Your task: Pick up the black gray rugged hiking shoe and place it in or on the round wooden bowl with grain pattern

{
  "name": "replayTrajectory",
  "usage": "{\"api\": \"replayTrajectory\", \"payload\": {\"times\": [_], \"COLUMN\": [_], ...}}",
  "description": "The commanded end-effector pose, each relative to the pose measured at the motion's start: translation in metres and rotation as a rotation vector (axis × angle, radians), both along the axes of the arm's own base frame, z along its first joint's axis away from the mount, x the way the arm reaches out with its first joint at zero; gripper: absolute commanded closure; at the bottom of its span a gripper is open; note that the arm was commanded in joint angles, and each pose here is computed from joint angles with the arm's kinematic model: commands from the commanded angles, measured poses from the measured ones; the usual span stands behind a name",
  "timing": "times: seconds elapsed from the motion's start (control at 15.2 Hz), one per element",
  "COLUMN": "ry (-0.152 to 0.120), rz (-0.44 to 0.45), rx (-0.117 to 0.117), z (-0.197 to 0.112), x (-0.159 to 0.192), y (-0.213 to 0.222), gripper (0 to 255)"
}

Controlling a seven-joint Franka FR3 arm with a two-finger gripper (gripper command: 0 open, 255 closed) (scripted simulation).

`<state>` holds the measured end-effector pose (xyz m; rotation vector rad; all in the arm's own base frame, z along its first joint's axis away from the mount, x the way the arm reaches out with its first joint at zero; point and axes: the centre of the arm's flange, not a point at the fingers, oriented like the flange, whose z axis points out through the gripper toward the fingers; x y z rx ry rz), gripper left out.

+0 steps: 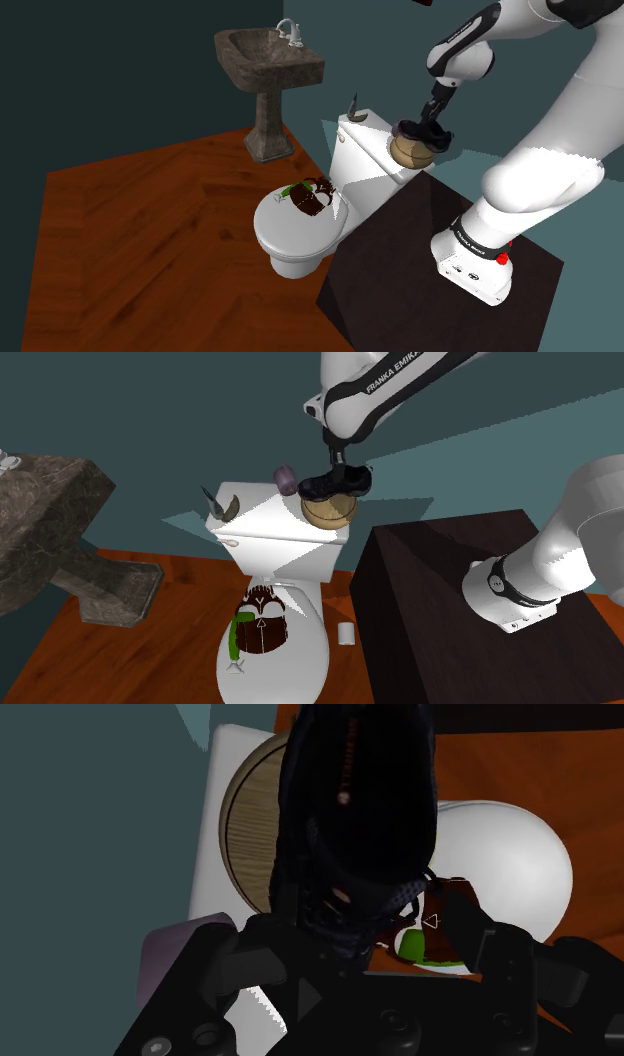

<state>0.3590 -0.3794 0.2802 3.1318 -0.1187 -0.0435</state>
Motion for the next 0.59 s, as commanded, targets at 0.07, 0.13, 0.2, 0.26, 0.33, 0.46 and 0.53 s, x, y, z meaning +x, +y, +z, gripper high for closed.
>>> {"api": "replayTrajectory", "payload": {"times": [0.07,0.13,0.2,0.26,0.33,0.46,0.53], "ry": [-0.002,-0.002,-0.002,-0.002,-0.002,-0.002,-0.002], "rz": [0.000,0.000,0.000,0.000,0.000,0.000,0.000], "rx": [-0.001,-0.001,-0.001,-0.001,-0.001,-0.001,-0.001], "z": [-0.015,-0.020,-0.026,-0.031,-0.034,-0.034,-0.034], "x": [0.001,0.001,0.001,0.001,0.001,0.001,0.001], "y": [0.001,0.001,0.001,0.001,0.001,0.001,0.001], "gripper": [255,255,255,255,255,255,255]}}
